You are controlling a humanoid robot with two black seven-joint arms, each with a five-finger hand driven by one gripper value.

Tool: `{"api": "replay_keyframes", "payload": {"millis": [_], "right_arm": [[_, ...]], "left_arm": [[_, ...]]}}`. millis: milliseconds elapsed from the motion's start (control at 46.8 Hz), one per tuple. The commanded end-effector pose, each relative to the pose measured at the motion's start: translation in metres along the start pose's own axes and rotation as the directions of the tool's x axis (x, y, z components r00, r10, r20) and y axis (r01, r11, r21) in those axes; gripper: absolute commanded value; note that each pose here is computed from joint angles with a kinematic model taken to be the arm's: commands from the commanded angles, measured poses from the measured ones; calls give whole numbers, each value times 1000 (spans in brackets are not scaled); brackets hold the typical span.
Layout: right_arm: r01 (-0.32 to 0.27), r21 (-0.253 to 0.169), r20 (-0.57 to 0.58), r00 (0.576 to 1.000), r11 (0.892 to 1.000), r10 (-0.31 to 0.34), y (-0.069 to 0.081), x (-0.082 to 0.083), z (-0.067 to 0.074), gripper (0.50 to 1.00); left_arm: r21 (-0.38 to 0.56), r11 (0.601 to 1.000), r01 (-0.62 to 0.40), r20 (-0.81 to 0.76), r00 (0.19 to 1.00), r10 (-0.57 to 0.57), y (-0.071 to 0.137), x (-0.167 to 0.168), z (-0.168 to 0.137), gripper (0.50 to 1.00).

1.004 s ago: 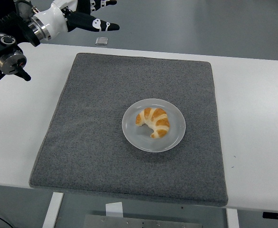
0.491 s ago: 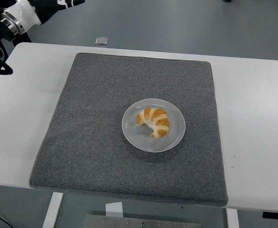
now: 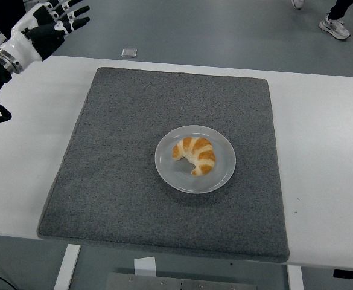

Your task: Place the bread on the plate

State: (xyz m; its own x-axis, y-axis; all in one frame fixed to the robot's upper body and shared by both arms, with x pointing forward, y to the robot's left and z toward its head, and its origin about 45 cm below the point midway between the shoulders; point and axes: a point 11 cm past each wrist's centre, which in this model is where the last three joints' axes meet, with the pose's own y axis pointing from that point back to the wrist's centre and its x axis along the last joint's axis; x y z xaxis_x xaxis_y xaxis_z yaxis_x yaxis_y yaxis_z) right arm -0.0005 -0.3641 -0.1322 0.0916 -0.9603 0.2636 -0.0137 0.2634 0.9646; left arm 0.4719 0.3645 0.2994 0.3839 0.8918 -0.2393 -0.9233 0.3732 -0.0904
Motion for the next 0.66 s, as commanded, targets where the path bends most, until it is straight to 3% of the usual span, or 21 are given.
{"api": "replay_keyframes", "payload": {"millis": [0, 278, 641], "right_arm": [[3, 0, -1, 1000, 1000, -3, 0, -1, 0, 952], [8, 9, -3, 1000, 1000, -8, 0, -2, -5, 952], [-4, 15, 3, 1000, 1000, 4, 1, -1, -10, 952]], "left_arm": [[22, 1000, 5, -26, 1000, -4, 1, -5, -18, 992], [53, 998, 16, -53, 999, -14, 2, -13, -41, 990], [59, 998, 18, -55, 998, -15, 3, -14, -44, 992]]}}
